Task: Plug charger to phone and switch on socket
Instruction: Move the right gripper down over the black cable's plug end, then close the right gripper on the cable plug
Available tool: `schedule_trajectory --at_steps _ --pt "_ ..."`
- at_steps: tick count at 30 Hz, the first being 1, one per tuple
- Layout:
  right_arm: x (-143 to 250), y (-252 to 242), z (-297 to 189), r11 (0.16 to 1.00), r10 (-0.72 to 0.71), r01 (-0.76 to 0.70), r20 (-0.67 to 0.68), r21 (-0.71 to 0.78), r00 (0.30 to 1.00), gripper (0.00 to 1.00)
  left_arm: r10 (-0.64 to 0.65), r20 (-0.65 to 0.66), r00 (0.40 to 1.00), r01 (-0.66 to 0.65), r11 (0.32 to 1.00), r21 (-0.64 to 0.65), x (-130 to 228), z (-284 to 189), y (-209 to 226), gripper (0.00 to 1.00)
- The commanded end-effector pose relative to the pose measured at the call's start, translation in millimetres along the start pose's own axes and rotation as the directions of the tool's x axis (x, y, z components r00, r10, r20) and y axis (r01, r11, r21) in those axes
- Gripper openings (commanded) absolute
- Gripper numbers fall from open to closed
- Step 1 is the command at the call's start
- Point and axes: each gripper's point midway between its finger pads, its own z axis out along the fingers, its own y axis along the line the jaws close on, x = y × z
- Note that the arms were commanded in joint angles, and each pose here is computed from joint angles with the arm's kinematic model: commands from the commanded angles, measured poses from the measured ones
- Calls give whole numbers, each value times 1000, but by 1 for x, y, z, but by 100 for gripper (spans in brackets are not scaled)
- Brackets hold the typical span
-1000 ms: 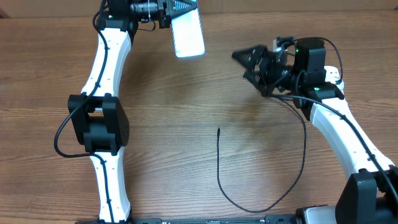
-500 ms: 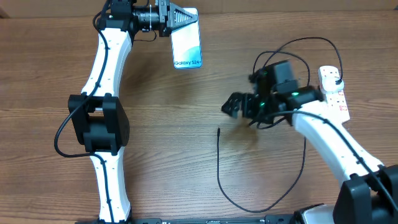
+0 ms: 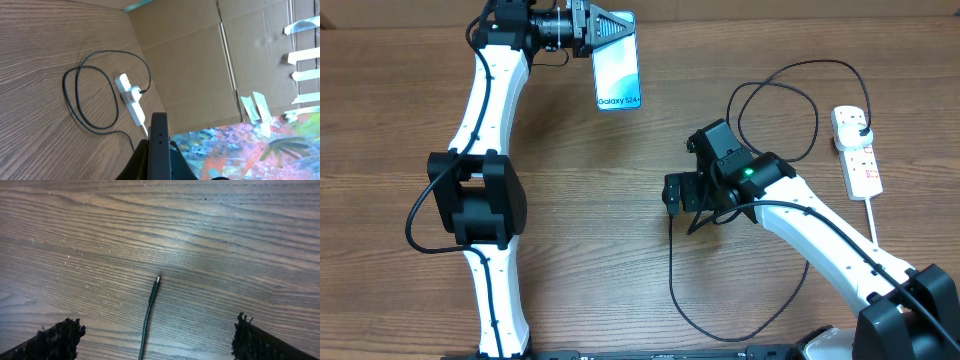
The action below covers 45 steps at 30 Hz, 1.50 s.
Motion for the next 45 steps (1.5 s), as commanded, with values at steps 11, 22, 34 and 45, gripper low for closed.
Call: schedule_trajectory --at_steps 11,22,34,45 --pt "33 6 48 992 102 -89 -159 88 982 98 66 11 998 -67 998 16 -5 -9 -25 4" --pt "42 1 65 986 129 -102 -221 132 967 86 64 1 998 -64 997 30 -3 -9 -27 4" --pt "30 5 73 983 101 -70 -186 167 977 82 65 2 998 -65 997 30 -4 -10 -27 4" --pt "39 -4 96 968 133 -70 -256 240 958 75 71 4 997 -71 997 29 -4 -10 -27 4"
